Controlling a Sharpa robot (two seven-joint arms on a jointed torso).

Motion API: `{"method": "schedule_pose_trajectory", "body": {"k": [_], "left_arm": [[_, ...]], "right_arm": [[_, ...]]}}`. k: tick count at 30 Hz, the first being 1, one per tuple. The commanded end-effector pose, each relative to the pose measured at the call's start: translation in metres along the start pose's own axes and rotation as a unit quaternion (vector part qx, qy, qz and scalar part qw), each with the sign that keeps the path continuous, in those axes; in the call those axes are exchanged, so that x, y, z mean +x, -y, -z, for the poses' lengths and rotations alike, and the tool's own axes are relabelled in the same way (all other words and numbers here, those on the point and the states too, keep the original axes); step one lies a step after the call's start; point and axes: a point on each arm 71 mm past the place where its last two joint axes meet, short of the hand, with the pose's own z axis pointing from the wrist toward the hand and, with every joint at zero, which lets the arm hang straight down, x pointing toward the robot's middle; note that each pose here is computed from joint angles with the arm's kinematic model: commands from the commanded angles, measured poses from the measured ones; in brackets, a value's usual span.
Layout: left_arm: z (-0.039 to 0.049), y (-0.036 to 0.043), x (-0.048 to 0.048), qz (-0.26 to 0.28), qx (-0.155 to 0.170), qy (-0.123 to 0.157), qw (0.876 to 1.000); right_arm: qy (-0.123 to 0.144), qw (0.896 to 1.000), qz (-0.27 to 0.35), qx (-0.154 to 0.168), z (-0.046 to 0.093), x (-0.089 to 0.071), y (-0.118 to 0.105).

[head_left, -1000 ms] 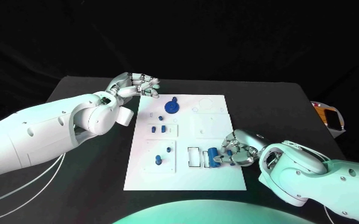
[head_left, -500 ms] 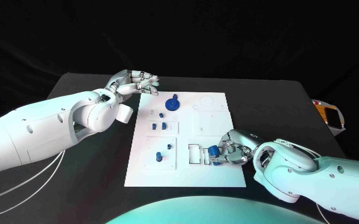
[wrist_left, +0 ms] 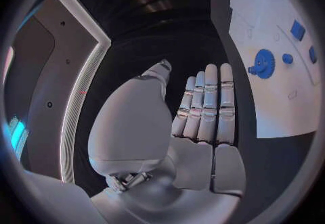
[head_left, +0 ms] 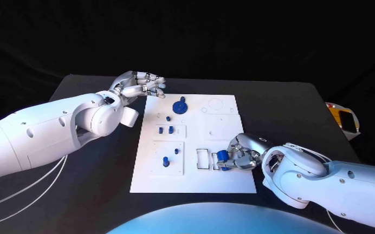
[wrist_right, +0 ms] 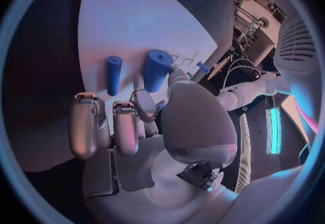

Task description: Assemble the parts on the task board

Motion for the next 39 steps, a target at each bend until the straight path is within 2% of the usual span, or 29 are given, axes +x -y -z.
{"method": "schedule_pose_trajectory", "body": {"k": [1,5,11,14,25,39], "left_arm": [[0.0001,0.0005,0.0018,0.002,0.001,-0.006,1.0],[0.0003,0.0004,0.0016,0.002,0.001,-0.006,1.0],[0.0,0.0003,0.0015,0.002,0.0,-0.006,1.0],[-0.0002,0.0001,0.0014,0.003,-0.001,-0.007,1.0],[-0.0004,-0.0002,0.0015,0.006,-0.002,-0.009,1.0],[-0.0002,-0.0001,0.0015,0.006,-0.002,-0.01,1.0]], "right_arm": [[-0.014,1.0,0.008,0.006,0.0,0.008,0.002],[-0.003,1.0,-0.01,0.012,0.002,0.006,0.004],[-0.015,0.996,-0.078,0.033,0.006,0.003,0.008],[-0.012,0.994,-0.103,0.036,0.008,0.0,0.006],[0.016,0.99,-0.14,0.019,0.009,-0.016,-0.009],[-0.002,0.988,-0.153,0.001,0.005,-0.012,-0.025]]}}
